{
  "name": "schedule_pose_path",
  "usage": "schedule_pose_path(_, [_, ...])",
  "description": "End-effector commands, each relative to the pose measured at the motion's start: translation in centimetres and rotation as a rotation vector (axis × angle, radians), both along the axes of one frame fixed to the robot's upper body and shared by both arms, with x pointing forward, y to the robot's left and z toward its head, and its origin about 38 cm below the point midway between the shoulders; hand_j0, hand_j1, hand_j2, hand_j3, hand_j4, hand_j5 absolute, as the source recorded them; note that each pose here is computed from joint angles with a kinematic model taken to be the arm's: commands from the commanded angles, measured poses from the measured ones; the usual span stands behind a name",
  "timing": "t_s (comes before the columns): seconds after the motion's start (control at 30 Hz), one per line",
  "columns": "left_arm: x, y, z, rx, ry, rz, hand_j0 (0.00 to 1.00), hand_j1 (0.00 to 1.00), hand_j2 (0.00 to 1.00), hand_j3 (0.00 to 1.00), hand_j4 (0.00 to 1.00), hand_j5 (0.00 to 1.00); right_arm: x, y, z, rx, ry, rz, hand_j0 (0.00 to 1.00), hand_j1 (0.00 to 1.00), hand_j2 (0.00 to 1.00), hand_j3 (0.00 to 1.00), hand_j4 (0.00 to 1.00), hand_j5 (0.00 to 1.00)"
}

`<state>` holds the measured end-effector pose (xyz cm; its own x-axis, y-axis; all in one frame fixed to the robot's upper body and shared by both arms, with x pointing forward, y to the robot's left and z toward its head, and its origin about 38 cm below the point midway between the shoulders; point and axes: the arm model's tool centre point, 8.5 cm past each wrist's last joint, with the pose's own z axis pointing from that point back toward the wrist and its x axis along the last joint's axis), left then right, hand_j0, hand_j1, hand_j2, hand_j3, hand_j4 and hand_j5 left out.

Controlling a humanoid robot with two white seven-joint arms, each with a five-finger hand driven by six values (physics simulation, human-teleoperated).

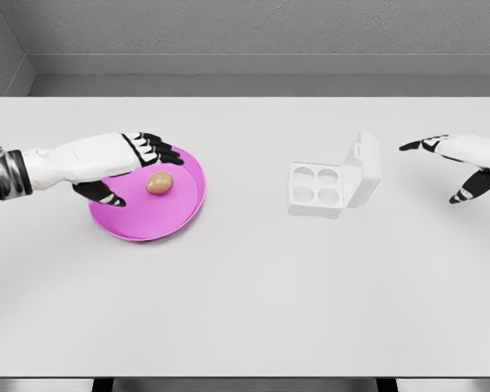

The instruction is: Pack egg into the box and close the box lid

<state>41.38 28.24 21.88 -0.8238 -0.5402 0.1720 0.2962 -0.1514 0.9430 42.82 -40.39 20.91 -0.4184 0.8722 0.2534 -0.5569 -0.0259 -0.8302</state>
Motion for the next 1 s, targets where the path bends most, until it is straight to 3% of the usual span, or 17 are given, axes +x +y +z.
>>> schedule_pose_path(0.0, [0.4,-0.2,-1.4,-0.007,0.045,0.011,1.0,1.0,1.0,1.0,1.0,1.0,0.0,0.0,-0.4,0.006,0.016,-0.012,1.0,1.0,1.0,1.0,1.0,1.0])
schedule_pose_path(0.13, [1.1,-0.1,-1.6,-0.019,0.05,0.029,1.0,1.0,1.0,1.0,1.0,1.0,0.0,-0.1,0.0,0.0,0.005,-0.004,1.0,1.0,1.0,1.0,1.0,1.0])
schedule_pose_path(0.23, [1.1,0.0,-1.6,-0.022,0.05,0.03,1.0,1.0,1.0,1.0,1.0,1.0,-0.6,0.0,0.1,-0.012,-0.005,0.064,1.0,1.0,1.0,1.0,1.0,1.0])
schedule_pose_path(0.33, [1.3,0.4,-1.0,-0.023,0.038,0.039,1.0,1.0,1.0,1.0,1.0,1.0,-1.0,-1.2,0.9,-0.045,-0.014,0.066,1.0,1.0,1.0,1.0,1.0,1.0])
schedule_pose_path(0.43, [2.2,1.3,-1.5,-0.014,0.053,0.079,1.0,1.0,1.0,1.0,1.0,1.0,-1.2,-1.5,1.1,-0.058,-0.012,0.066,1.0,1.0,1.0,1.0,1.0,1.0])
schedule_pose_path(0.53, [2.9,1.3,-2.9,-0.025,0.085,0.104,1.0,1.0,1.0,1.0,1.0,1.0,-1.9,-1.2,1.4,-0.059,-0.037,0.175,1.0,1.0,1.0,1.0,1.0,1.0])
schedule_pose_path(0.7, [3.7,0.2,-5.2,-0.041,0.128,0.122,1.0,1.0,1.0,1.0,1.0,1.0,-1.7,-1.3,1.8,-0.059,-0.048,0.174,1.0,1.0,1.0,1.0,1.0,1.0])
schedule_pose_path(0.97, [4.8,0.4,-5.1,-0.049,0.132,0.148,1.0,1.0,1.0,1.0,1.0,1.0,-1.6,-1.1,2.1,-0.06,-0.057,0.181,1.0,1.0,1.0,1.0,1.0,1.0])
